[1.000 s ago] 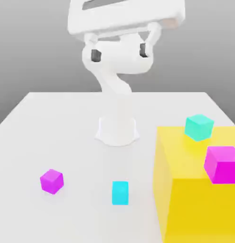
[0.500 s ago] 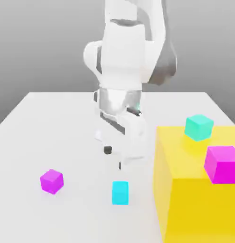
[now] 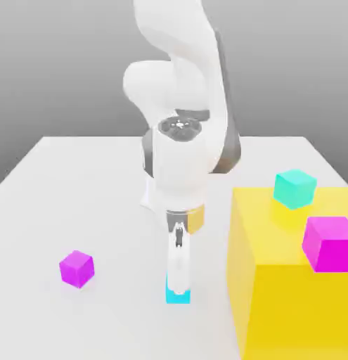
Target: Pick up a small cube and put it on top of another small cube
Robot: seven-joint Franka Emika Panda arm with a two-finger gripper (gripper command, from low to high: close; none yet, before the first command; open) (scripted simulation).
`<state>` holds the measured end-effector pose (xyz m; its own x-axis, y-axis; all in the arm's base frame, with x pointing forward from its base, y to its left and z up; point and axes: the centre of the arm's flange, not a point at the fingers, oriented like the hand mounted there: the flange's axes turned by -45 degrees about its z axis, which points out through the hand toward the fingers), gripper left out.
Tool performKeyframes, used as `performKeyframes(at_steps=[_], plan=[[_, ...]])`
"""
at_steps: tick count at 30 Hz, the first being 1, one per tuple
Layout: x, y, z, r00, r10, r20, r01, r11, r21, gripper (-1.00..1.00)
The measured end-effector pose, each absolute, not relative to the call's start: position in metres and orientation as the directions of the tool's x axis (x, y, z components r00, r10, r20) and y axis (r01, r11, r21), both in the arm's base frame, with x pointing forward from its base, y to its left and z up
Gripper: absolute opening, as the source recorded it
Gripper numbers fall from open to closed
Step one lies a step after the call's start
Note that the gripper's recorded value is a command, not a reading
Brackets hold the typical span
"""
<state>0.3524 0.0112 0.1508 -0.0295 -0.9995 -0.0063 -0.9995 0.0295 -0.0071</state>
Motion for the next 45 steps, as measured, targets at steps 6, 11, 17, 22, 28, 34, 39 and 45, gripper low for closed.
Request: performKeyframes(at_steps=[6, 11, 17, 22, 28, 34, 39, 45], plan=[[0.348, 0.010, 0.127, -0.026, -1.000, -0.002, -1.000, 0.026, -0.002, -1.00], [0.348, 0.010, 0.127, -0.026, -1.000, -0.002, -1.000, 0.026, -0.003, -1.00], [0.353, 0.011, 0.160, -0.029, -1.000, -0.006, -1.000, 0.029, -0.010, -1.00], [0.349, 0.011, 0.186, -0.024, -1.000, -0.001, -1.000, 0.024, -0.005, -1.00], [0.387, 0.033, 0.248, 0.216, -0.975, 0.058, -0.976, -0.218, -0.022, -1.00], [0.411, 0.080, 0.331, 0.493, -0.862, 0.123, -0.868, -0.497, -0.005, -1.00], [0.402, 0.134, 0.398, 0.676, -0.725, 0.131, -0.733, -0.679, 0.023, -1.00], [0.353, 0.199, 0.457, 0.819, -0.572, 0.034, -0.573, -0.820, 0.009, -1.00]])
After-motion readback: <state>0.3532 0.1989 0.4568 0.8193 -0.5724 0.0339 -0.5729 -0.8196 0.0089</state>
